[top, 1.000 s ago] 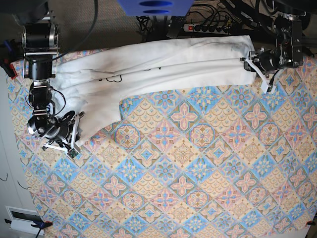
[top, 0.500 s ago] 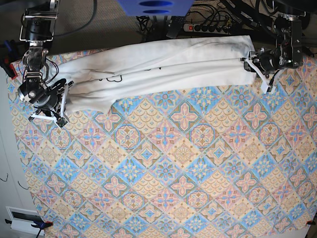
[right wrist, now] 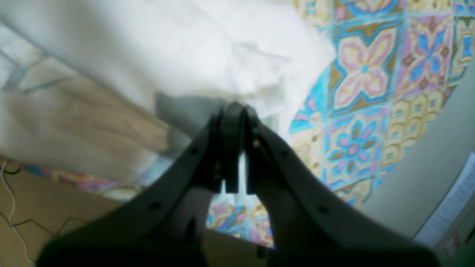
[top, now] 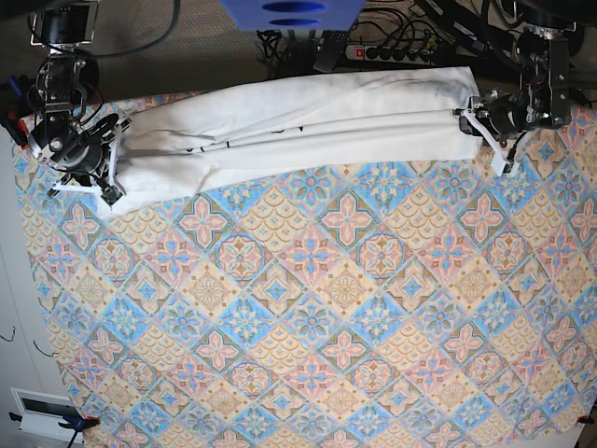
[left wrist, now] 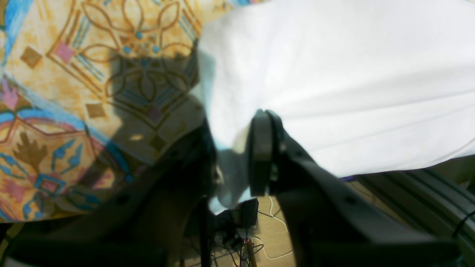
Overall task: Fold the T-shirt properly
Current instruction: 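Drag the hem end with the right gripper toward the collar end, then hold the hem end with the right gripper and release the left gripper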
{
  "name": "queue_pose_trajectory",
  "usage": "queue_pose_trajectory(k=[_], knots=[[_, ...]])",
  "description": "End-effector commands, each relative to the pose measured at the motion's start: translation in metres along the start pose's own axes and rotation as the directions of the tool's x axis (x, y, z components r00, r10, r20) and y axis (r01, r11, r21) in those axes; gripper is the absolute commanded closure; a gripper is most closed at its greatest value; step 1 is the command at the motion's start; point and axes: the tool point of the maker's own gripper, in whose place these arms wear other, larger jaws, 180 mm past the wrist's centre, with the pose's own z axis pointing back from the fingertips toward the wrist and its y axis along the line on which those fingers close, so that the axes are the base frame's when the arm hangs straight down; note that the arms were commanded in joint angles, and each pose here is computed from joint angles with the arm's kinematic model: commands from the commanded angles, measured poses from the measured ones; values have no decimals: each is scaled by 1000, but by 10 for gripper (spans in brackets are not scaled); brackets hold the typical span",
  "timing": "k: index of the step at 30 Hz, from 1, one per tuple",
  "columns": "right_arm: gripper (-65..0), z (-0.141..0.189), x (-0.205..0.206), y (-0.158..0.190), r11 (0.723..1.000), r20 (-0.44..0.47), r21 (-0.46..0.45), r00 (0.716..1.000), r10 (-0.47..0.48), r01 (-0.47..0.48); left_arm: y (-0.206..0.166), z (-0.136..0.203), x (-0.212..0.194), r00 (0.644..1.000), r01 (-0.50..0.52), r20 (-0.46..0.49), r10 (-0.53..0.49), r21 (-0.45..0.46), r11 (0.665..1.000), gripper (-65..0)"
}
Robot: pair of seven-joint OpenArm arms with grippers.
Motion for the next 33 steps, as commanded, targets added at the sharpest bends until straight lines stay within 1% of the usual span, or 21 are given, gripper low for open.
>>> queue_pose_trajectory(k=[1,3,5,6,8,10,12,14,16,18,21,24,25,28,30,31,33], knots=[[-27,5,4,-14,999,6,-36,1000,16,-16,10,-3,-5,1000,3,-12,-2,54,999,-141],[-95,6,1,-16,999,-11,-41,1000,15,-15,10,-3,-5,1000,3,-12,-2,54,999,-141],[-192,8,4,-20,999,-6,-51,1000,16,-17,10,-3,-6,1000,3,-13,-2,54,999,-142],[-229,10,7,-20,998,3,-57,1000,22,-22,10,-3,-6,1000,3,-13,-2,54,999,-142],[-280,18,14,-28,996,27,-88,999,26,-23,10,-3,-6,1000,3,-13,-2,54,999,-142],[-284,31,19,-45,990,54,-144,998,9,-1,10,-3,-6,1000,3,-15,-2,54,999,-142],[-283,43,28,-56,982,82,-188,996,17,-1,10,-3,-6,1000,3,-15,-2,54,999,-142],[-283,51,41,-56,979,116,-203,992,40,-15,10,-3,-6,1000,3,-16,-2,54,999,-143],[-282,54,41,-49,980,118,-197,991,57,-32,10,-3,-7,1000,3,-18,-2,54,999,-144],[-282,53,41,-36,983,114,-173,990,79,-58,10,-3,-7,1000,3,-18,-2,54,999,-172],[-282,40,56,6,987,134,-75,979,150,-141,11,-3,-8,1000,1,-21,0,55,998,-236],[-282,31,66,39,979,155,3,967,202,-205,12,-2,-8,1000,3,-21,-2,57,998,-261],[-282,26,64,51,975,148,34,966,213,-221,12,-2,-8,1000,3,-22,-2,57,998,-263],[-281,11,55,81,966,123,120,969,212,-227,12,-2,-10,1000,2,-27,-1,58,998,-263],[-281,-4,36,101,959,72,193,978,198,-208,13,-2,-11,1000,4,-28,-2,60,998,-265],[-281,-11,33,102,957,59,207,979,196,-204,13,-2,-10,1000,4,-28,-2,60,998,-266],[-281,-23,42,96,955,56,209,977,205,-212,16,0,-12,999,7,-52,-4,66,998,-268]])
